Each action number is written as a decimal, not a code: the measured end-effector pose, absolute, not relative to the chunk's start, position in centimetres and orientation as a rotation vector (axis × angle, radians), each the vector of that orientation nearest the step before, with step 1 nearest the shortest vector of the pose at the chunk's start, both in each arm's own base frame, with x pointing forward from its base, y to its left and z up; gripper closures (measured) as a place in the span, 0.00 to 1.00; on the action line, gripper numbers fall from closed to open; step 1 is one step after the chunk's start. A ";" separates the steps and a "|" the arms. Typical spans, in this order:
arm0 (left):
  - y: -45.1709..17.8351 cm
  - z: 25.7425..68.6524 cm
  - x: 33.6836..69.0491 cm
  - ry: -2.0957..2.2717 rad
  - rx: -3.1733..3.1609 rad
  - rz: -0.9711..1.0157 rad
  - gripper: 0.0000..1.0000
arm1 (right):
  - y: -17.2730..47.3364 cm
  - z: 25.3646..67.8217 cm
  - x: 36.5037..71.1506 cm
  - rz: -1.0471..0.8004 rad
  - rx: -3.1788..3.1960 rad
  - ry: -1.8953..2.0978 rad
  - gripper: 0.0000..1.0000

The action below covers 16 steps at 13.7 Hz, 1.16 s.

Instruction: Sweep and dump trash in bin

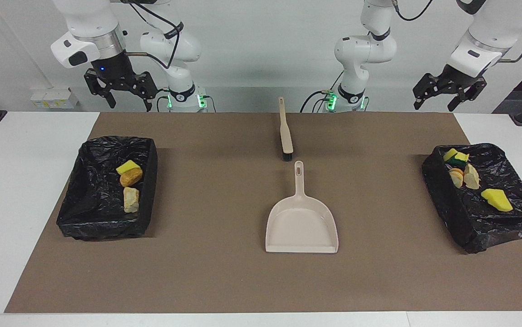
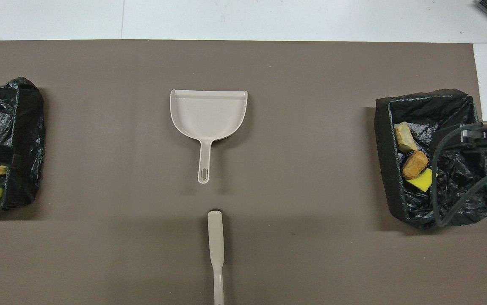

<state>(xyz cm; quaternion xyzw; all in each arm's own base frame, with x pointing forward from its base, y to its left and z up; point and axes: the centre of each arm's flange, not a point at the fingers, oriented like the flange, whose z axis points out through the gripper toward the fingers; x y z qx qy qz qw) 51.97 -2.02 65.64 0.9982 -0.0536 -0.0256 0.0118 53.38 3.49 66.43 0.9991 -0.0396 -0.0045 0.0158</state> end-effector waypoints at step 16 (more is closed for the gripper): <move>-1.2 65.7 52.0 -0.143 3.113 -0.077 0.00 | 3.5 66.4 53.4 -0.014 3.108 -0.123 0.00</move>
